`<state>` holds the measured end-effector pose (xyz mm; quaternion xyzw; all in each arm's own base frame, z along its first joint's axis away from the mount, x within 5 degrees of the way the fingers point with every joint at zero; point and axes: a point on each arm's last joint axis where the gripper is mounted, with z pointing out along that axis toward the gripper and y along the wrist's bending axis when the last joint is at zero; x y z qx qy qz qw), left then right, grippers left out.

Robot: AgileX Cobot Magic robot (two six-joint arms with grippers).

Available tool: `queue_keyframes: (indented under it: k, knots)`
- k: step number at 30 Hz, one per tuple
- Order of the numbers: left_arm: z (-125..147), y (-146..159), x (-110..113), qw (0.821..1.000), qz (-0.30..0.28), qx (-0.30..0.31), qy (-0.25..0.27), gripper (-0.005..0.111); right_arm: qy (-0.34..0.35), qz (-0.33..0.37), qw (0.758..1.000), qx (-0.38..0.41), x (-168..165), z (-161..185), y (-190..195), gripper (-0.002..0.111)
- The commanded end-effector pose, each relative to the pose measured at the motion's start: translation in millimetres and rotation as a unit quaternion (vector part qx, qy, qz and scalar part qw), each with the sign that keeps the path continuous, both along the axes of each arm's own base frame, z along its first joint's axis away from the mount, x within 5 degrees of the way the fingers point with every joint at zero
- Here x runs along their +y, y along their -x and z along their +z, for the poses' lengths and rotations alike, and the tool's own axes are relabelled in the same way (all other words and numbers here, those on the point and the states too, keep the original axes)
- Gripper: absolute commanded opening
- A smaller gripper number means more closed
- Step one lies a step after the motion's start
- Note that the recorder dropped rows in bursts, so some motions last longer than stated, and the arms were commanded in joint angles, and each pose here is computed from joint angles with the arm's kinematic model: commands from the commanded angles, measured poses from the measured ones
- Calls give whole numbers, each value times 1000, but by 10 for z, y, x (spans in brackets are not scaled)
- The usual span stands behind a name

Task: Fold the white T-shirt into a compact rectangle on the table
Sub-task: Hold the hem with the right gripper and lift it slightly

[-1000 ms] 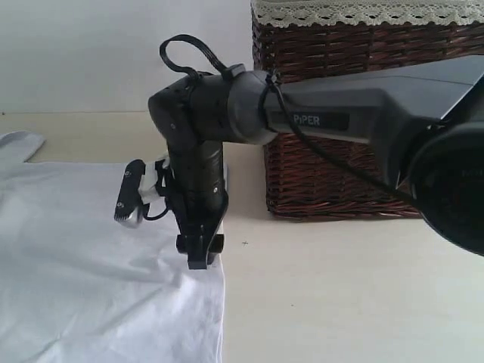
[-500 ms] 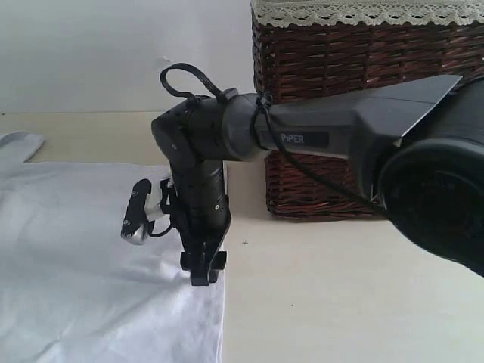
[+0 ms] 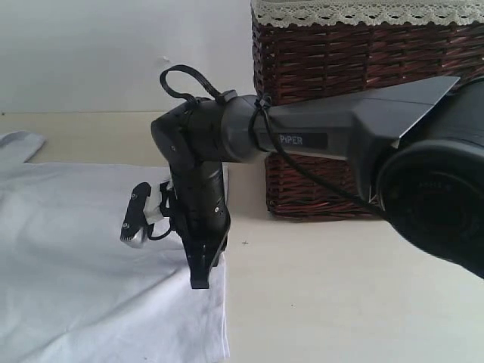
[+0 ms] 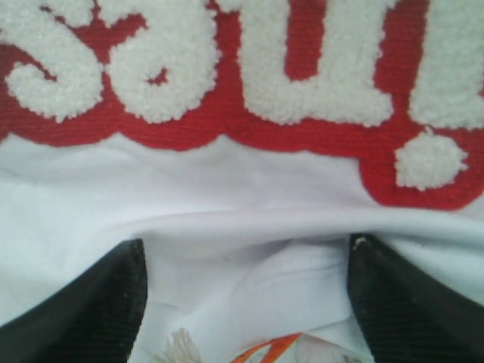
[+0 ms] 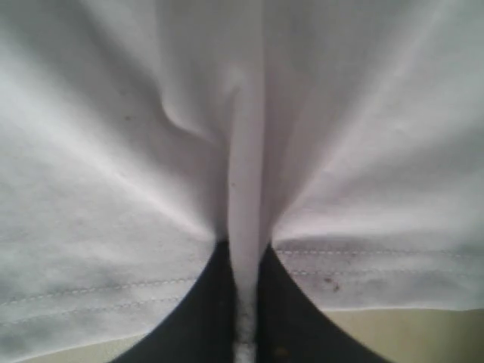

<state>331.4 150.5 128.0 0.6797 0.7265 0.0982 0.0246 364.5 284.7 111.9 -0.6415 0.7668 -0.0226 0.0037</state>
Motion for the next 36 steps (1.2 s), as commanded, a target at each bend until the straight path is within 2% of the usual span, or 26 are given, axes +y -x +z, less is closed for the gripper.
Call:
queue_keyframes:
  k: [1, 12, 26, 36]
  knots:
    - [8, 9, -6, 1000, 9, -2, 5, 71, 5, 7, 1000, -2, -22, -53, -27, 0]
    - [8, 9, -6, 1000, 9, -2, 5, 71, 10, 14, 1000, -15, -29, -52, -51, 0]
    - [8, 9, -6, 1000, 9, -2, 5, 71, -48, 18, 995, -82, 78, -35, -169, 0]
    - [12, -3, -1, 1000, 9, -9, 2, 71, -29, -6, 998, -50, 62, -46, -95, 0]
